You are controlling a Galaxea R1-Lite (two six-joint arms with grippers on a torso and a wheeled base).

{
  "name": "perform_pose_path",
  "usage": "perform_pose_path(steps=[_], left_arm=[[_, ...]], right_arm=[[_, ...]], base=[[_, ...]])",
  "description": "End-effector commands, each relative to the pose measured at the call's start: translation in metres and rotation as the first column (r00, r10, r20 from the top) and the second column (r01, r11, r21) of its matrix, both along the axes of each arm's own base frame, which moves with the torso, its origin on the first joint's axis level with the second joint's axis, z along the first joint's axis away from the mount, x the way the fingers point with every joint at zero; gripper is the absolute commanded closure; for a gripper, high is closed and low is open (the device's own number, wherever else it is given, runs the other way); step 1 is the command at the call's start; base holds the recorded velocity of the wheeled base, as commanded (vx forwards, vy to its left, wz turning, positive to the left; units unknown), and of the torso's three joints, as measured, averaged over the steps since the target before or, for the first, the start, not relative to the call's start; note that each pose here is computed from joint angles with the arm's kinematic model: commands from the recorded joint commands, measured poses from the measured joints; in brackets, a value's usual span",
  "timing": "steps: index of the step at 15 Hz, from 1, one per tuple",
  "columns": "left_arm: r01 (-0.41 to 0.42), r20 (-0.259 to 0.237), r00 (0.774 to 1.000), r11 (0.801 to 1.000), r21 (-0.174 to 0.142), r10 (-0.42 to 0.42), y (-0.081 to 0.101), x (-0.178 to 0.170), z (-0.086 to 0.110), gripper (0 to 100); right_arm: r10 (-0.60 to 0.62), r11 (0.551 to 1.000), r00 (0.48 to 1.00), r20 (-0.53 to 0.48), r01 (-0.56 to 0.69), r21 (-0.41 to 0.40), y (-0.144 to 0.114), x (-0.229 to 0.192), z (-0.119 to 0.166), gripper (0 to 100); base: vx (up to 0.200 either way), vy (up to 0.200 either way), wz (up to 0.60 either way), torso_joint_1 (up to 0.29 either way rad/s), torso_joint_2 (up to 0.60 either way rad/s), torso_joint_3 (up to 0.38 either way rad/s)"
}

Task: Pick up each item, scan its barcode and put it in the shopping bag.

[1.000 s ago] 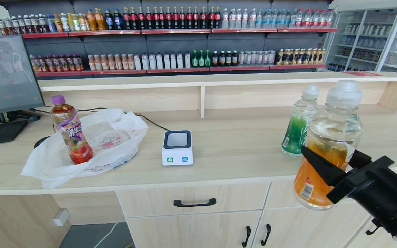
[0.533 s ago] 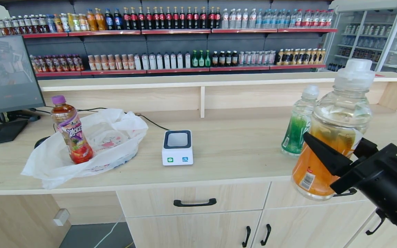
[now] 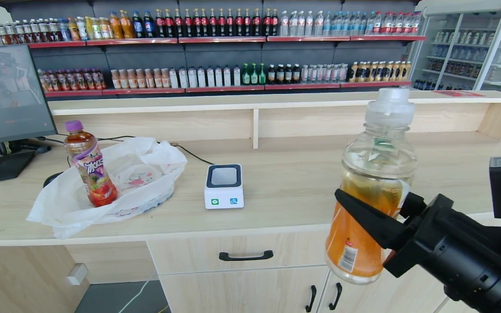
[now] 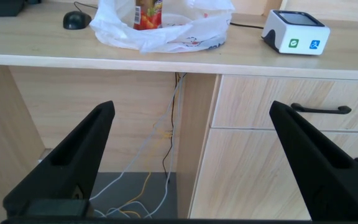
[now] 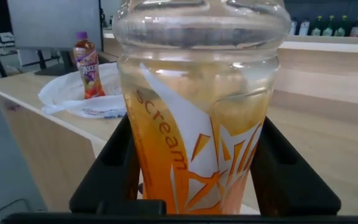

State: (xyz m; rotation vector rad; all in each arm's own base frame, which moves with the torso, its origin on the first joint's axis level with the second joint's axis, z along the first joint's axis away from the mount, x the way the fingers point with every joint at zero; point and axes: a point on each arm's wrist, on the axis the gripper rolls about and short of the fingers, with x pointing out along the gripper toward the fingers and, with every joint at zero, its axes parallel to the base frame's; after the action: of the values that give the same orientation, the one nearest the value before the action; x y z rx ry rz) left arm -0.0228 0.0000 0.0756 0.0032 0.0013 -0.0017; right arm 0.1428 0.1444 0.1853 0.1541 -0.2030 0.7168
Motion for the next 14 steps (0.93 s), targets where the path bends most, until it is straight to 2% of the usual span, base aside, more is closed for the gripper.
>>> perform_pose_path(steps=[1,5,9,10,12,13,14], left_arm=[[0.0,0.001,1.0,1.0,0.0,0.0,0.0,0.0,0.0,0],[0.0,0.001,1.0,1.0,0.0,0.0,0.0,0.0,0.0,0],[0.0,0.001,1.0,1.0,0.0,0.0,0.0,0.0,0.0,0],[0.0,0.001,1.0,1.0,0.0,0.0,0.0,0.0,0.0,0],[0.0,0.0,1.0,1.0,0.0,0.0,0.0,0.0,0.0,0],[0.0,0.0,1.0,1.0,0.0,0.0,0.0,0.0,0.0,0],[0.0,0.001,1.0,1.0,0.0,0.0,0.0,0.0,0.0,0]], right_arm=[[0.177,0.981,0.983,-0.037,-0.174,0.086,0.021,-0.019,0.008,100],[0.27,0.958,0.962,-0.041,-0.265,0.111,0.028,-0.021,0.011,100],[0.258,0.961,0.966,-0.016,-0.255,0.103,0.042,-0.01,0.014,100],[0.256,0.959,0.967,0.012,-0.255,0.122,0.044,-0.009,0.021,100],[0.229,0.943,0.97,0.076,-0.241,0.23,0.059,0.001,0.053,100],[0.225,0.933,0.973,0.058,-0.232,0.277,0.065,0.0,0.059,100],[0.217,0.934,0.976,0.038,-0.218,0.282,0.065,0.0,0.058,100]], base=[[0.0,0.0,0.0,0.0,0.0,0.0],[0.0,0.0,0.0,0.0,0.0,0.0],[0.0,0.0,0.0,0.0,0.0,0.0],[0.0,0.0,0.0,0.0,0.0,0.0],[0.0,0.0,0.0,0.0,0.0,0.0],[0.0,0.0,0.0,0.0,0.0,0.0],[0.0,0.0,0.0,0.0,0.0,0.0]])
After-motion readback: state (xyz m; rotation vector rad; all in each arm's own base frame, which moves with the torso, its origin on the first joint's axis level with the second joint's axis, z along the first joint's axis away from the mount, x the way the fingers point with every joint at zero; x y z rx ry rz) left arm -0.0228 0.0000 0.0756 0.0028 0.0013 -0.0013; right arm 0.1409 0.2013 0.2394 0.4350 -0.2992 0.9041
